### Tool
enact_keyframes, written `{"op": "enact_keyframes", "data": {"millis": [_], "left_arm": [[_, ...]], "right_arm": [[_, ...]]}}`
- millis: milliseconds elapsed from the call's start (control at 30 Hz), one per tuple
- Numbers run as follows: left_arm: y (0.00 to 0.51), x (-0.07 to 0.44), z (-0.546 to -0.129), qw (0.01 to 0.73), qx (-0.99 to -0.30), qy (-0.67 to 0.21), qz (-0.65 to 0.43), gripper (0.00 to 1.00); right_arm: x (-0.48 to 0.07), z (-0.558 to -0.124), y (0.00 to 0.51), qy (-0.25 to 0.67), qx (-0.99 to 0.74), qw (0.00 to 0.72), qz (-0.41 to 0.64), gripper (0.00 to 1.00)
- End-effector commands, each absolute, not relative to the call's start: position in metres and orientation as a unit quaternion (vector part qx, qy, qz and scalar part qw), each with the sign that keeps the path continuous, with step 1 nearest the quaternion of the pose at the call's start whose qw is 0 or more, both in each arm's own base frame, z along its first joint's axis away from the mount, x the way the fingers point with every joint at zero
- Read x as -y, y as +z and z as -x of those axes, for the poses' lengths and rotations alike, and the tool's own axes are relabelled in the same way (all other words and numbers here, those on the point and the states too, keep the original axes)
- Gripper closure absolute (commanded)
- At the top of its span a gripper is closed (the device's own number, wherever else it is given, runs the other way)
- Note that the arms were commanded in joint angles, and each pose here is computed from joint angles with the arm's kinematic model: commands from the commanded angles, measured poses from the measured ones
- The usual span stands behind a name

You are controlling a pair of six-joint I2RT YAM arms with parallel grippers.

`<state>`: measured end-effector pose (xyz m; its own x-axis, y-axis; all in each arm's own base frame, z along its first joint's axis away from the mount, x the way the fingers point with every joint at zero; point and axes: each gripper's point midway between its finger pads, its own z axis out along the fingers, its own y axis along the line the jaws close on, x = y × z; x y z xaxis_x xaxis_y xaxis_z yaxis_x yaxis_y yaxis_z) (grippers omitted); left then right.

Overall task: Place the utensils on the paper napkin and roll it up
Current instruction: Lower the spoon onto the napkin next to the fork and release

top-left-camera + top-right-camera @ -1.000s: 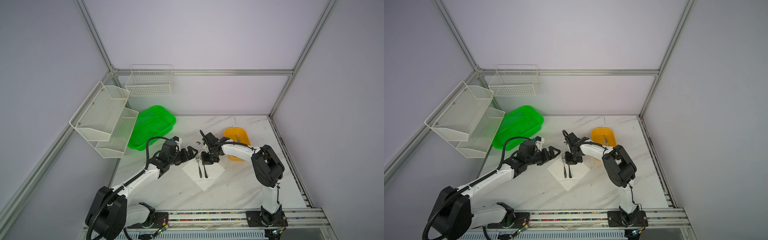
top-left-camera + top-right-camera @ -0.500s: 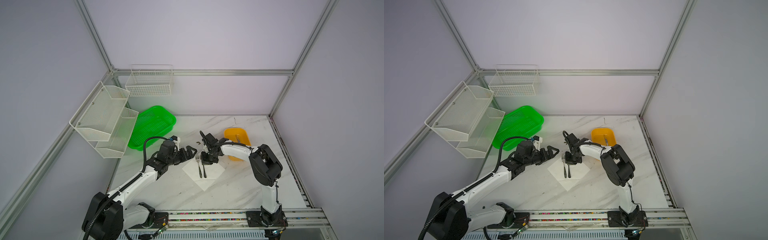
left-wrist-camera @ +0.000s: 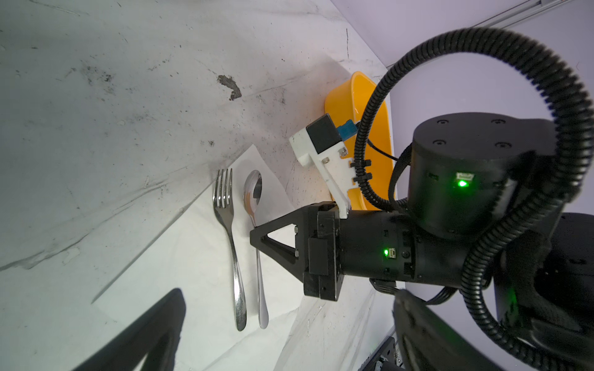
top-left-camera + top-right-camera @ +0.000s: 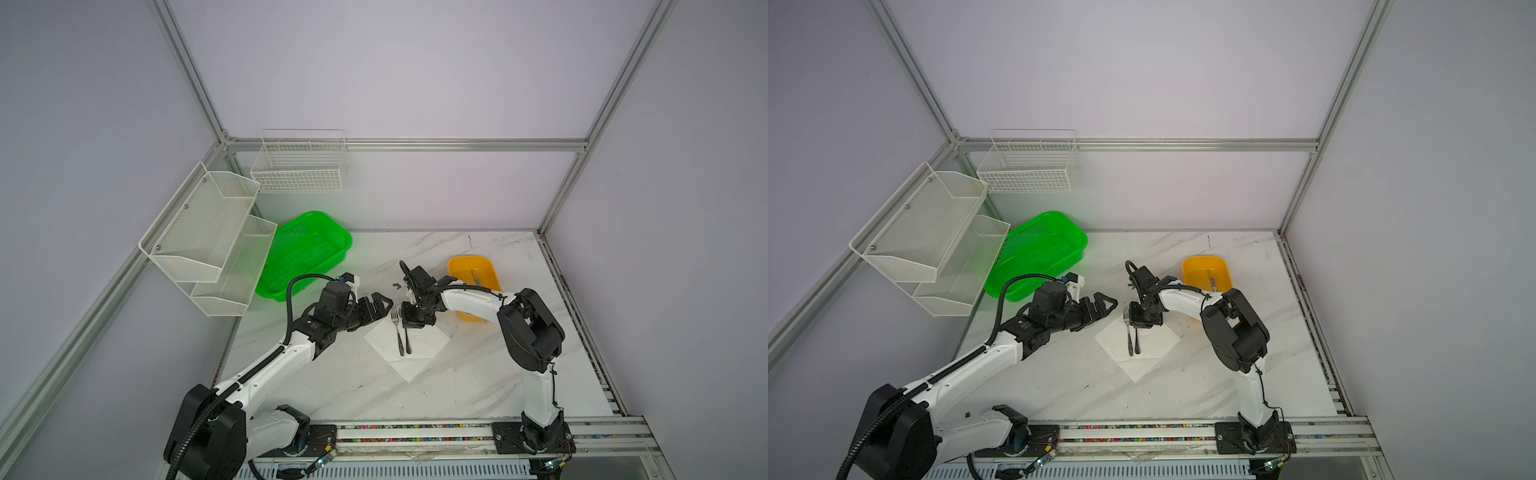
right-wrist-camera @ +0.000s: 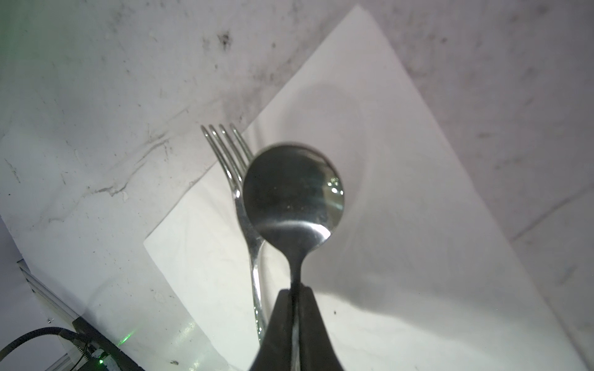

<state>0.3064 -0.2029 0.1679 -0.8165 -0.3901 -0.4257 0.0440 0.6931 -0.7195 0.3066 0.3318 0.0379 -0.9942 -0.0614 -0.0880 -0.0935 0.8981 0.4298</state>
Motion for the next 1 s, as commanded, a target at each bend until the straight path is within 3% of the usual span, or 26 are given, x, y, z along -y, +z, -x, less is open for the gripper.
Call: {"op": "enact_keyframes", "data": {"millis": [0,967], "left_arm": [[0.1582,0.1969,-0.3022,0.290,-0.879,-0.368,0.091,0.00],[0.1528,0.2030,-0.3038,0.273,-0.882,-0.374,0.089,0.00]], "right_arm": [[-0.3331,-0.3110,0.0349,0.216,-0.975,0.043,0.032,0.91],[-0.3352,-0.3044,0.0315,0.216,-0.976,0.031,0.025,0.88]]}}
